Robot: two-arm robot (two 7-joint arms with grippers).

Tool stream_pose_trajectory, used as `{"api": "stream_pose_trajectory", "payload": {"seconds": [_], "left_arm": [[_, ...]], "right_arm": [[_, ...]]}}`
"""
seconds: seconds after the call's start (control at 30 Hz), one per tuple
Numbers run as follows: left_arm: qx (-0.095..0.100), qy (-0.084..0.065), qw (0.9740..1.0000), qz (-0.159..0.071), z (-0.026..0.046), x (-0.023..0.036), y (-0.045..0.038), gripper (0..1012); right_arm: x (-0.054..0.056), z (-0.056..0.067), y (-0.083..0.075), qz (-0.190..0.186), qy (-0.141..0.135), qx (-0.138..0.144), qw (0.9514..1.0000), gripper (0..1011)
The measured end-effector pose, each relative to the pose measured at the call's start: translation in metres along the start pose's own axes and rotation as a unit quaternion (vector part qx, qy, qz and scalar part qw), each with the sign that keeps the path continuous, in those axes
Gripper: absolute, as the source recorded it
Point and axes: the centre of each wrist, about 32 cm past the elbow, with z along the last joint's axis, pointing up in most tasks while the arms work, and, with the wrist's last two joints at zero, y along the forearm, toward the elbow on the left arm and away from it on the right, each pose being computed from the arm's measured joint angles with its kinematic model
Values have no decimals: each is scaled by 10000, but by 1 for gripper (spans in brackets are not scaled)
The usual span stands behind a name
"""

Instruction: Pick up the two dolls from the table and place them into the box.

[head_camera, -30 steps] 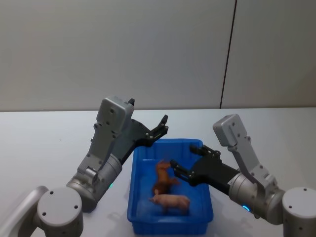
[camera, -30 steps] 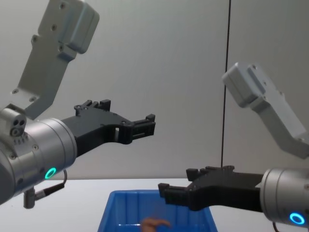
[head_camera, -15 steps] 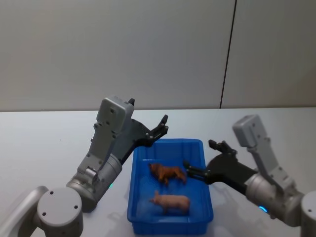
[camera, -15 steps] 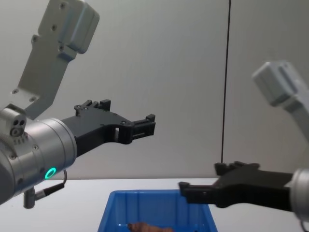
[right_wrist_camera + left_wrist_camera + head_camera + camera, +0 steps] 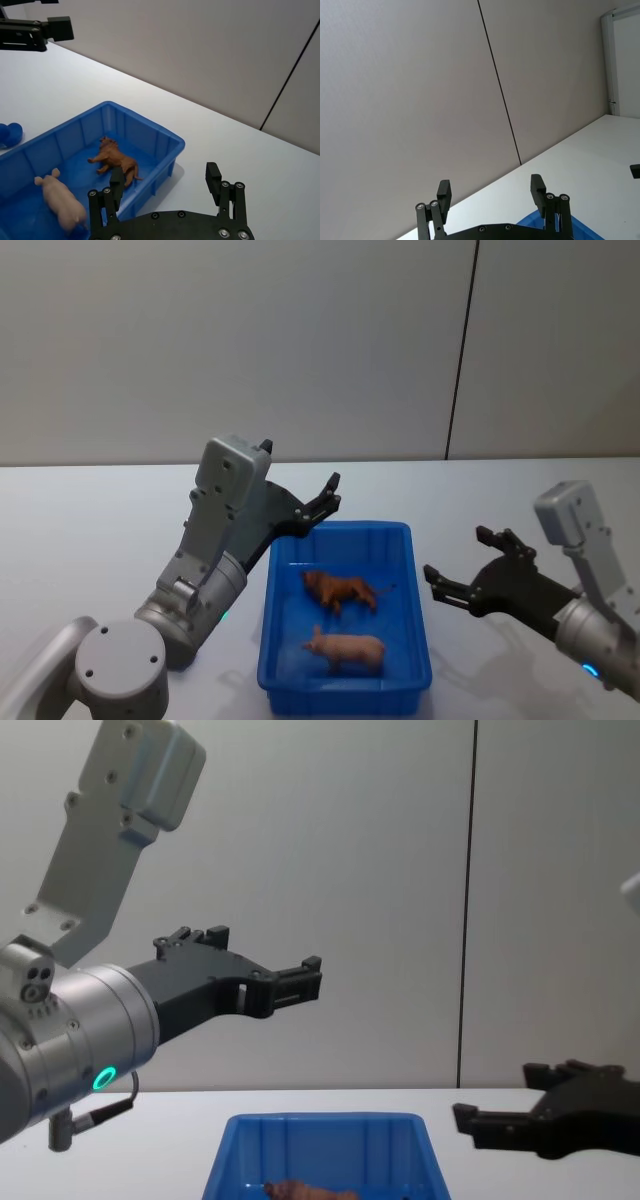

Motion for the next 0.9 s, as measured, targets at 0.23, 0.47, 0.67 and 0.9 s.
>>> {"api": "stream_pose_trajectory", "payload": {"seconds": [0.23,0.47,0.67,0.9], "left_arm": [[38,-2,10000,52,-5,0,26,1004],[148,42,9994,298,-2,-15,130,1004],[314,140,9974,638,-8,-43,307,1004],[570,355,9926,1012,-59,-91,588,1004]], "right_arm": [[83,-41,-79,-91,-26,-33,10000,1001],[128,-58,-121,-140,-39,-48,9999,1001],[151,-69,-142,-166,-46,-58,9998,1001],[167,-75,-157,-184,-51,-62,9998,1001]]}}
